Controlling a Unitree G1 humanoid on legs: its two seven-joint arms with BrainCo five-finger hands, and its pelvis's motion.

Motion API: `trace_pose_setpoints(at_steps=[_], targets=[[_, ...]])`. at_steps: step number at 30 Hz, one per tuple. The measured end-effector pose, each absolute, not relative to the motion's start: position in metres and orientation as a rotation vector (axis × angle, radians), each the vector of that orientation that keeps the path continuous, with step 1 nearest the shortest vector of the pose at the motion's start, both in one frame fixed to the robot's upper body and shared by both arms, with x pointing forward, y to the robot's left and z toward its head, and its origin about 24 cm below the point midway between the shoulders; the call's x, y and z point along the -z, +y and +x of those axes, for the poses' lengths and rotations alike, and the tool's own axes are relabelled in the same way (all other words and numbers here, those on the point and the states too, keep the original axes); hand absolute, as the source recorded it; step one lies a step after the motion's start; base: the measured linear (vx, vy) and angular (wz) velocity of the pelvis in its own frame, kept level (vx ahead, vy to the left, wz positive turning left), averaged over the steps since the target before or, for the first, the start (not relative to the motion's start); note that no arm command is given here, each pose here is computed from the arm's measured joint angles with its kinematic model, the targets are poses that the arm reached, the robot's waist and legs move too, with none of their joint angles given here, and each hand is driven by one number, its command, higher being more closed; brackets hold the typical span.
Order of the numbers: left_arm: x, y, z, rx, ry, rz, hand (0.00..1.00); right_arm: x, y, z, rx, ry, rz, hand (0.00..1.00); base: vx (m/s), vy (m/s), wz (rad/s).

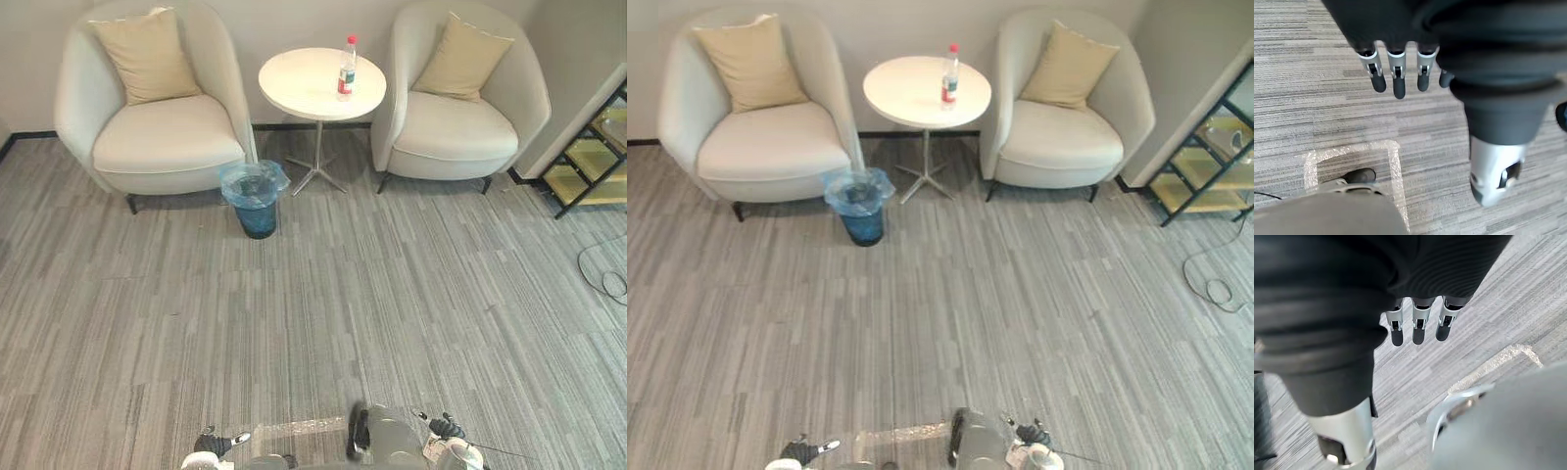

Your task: Gather rubbish on tea table into small bin, then transfer packed bag to large trash can.

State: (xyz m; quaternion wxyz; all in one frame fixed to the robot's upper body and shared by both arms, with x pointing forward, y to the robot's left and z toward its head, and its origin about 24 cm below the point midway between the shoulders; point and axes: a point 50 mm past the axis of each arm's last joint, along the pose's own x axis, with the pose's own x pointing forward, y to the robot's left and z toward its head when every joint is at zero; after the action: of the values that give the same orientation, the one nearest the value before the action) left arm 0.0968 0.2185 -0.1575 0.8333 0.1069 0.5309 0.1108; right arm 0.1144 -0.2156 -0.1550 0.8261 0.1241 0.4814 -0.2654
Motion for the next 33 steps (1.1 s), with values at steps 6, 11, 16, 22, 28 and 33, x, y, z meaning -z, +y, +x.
trace_pose_setpoints(at_steps=[6, 11, 16, 22, 28, 33], targets=[[0.155, 0.208, 0.113, -0.232, 1.084, 0.187, 0.0, 0.155, -0.224, 0.112, 0.584, 1.037, 0.245, 0.0, 0.51, -0.268, 0.15], [0.147, 0.191, 0.138, -0.241, 0.988, 0.11, 0.0, 0.153, -0.215, 0.126, 0.562, 1.015, 0.261, 0.0, 0.42, -0.119, -0.17], [0.146, 0.173, 0.147, -0.196, 0.969, 0.086, 0.0, 0.152, -0.215, 0.124, 0.573, 1.011, 0.264, 0.0, 0.35, 0.139, -0.35], [0.147, 0.189, 0.142, -0.216, 0.992, 0.122, 0.0, 0.16, -0.2, 0.105, 0.551, 1.076, 0.271, 0.0, 0.39, 0.209, -0.5], [0.152, 0.187, 0.134, -0.21, 1.045, 0.127, 0.0, 0.156, -0.201, 0.112, 0.528, 1.027, 0.257, 0.0, 0.43, 0.147, 0.01], [0.154, 0.188, 0.126, -0.214, 1.065, 0.128, 0.0, 0.153, -0.203, 0.123, 0.506, 1.007, 0.243, 0.0, 0.4, -0.133, 0.42]])
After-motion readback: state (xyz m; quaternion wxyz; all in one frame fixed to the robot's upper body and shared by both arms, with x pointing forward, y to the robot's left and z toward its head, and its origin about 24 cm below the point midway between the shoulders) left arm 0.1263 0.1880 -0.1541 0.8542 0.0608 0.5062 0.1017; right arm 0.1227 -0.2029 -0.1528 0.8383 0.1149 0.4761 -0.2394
